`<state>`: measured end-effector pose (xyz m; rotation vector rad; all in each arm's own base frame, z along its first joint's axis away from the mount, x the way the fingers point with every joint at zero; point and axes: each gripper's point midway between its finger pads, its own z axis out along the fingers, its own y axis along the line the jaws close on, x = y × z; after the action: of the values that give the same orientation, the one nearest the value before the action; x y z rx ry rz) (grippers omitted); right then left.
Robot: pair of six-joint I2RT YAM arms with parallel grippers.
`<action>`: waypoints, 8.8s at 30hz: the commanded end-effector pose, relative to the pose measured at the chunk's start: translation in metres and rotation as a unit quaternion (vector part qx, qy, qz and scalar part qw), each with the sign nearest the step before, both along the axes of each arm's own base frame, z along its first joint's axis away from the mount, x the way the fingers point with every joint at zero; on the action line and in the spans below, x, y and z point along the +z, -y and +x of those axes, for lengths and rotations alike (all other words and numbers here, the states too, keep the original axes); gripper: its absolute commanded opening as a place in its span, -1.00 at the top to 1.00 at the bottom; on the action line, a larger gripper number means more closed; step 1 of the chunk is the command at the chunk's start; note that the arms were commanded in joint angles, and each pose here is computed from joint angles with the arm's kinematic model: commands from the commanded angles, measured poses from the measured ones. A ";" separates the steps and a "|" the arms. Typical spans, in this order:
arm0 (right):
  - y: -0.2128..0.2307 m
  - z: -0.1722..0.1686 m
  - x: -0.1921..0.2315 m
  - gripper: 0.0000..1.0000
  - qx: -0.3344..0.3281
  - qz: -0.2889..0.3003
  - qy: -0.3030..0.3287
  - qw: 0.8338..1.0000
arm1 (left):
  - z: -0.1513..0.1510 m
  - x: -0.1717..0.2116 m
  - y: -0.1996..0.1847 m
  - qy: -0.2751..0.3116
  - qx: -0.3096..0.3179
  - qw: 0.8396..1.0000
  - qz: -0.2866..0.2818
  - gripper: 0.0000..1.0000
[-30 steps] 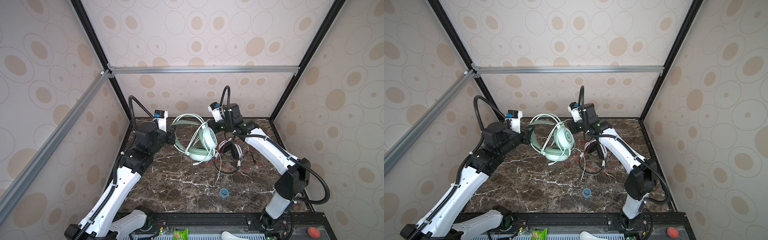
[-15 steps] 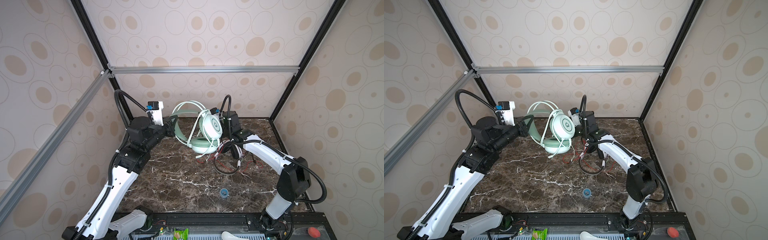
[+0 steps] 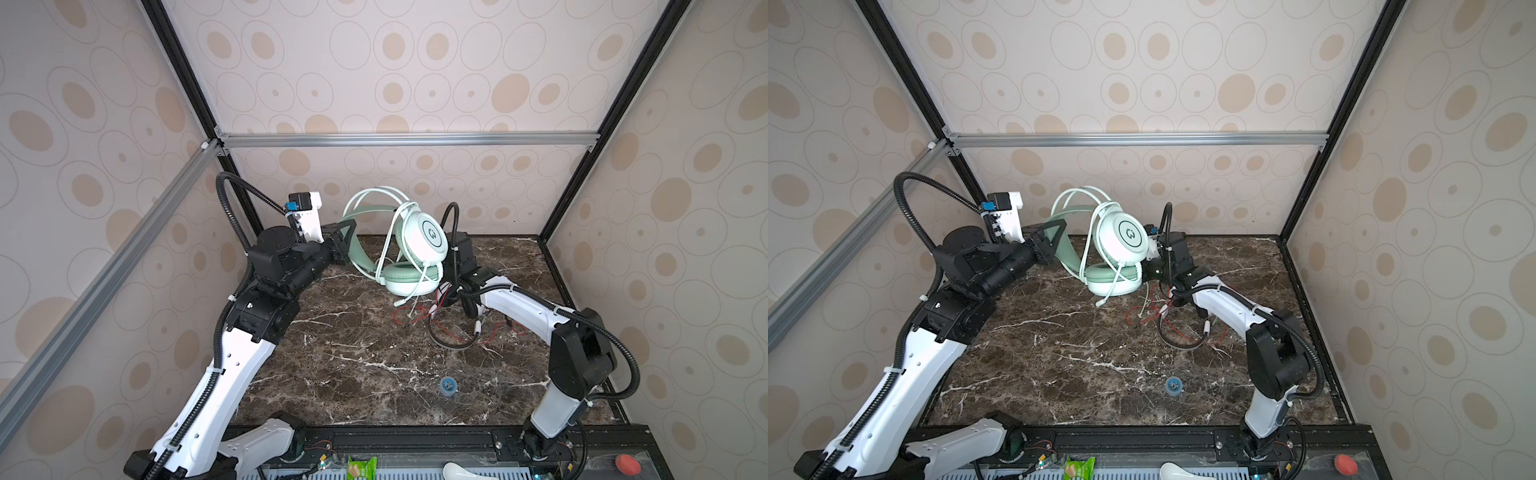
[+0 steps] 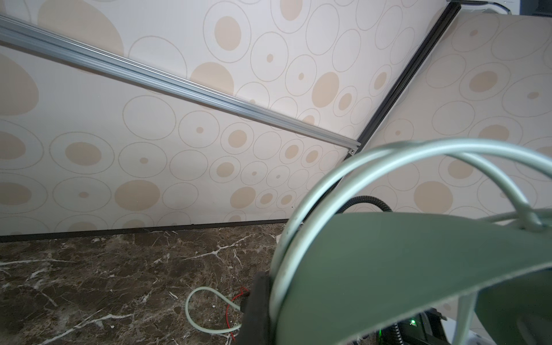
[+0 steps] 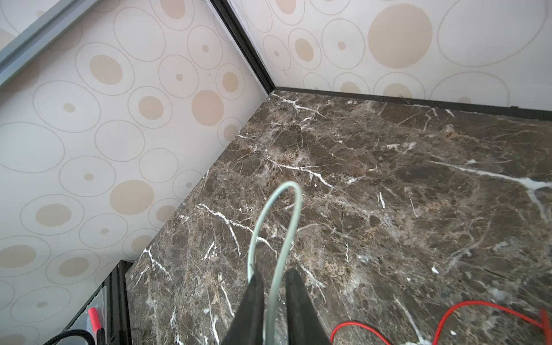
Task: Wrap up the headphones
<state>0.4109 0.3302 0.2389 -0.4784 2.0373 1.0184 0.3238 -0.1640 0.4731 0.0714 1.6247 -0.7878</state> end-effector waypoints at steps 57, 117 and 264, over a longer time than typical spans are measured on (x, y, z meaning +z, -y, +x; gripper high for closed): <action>-0.046 -0.116 -0.035 -0.20 0.226 0.122 -0.084 0.963 | 0.014 0.087 -0.036 0.074 0.007 0.990 -0.119 1.00; -0.064 -0.156 -0.049 -0.26 0.319 0.134 -0.109 0.932 | 0.047 0.051 -0.085 0.016 0.066 0.990 -0.127 1.00; -0.138 0.025 -0.065 1.00 0.096 0.126 -0.075 0.985 | 0.051 0.062 -0.098 0.037 0.094 0.981 -0.166 1.00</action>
<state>0.4479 0.4766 0.1540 -0.4671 1.9894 1.4576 0.3853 -0.0775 0.4870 -0.2669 1.5491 -0.8712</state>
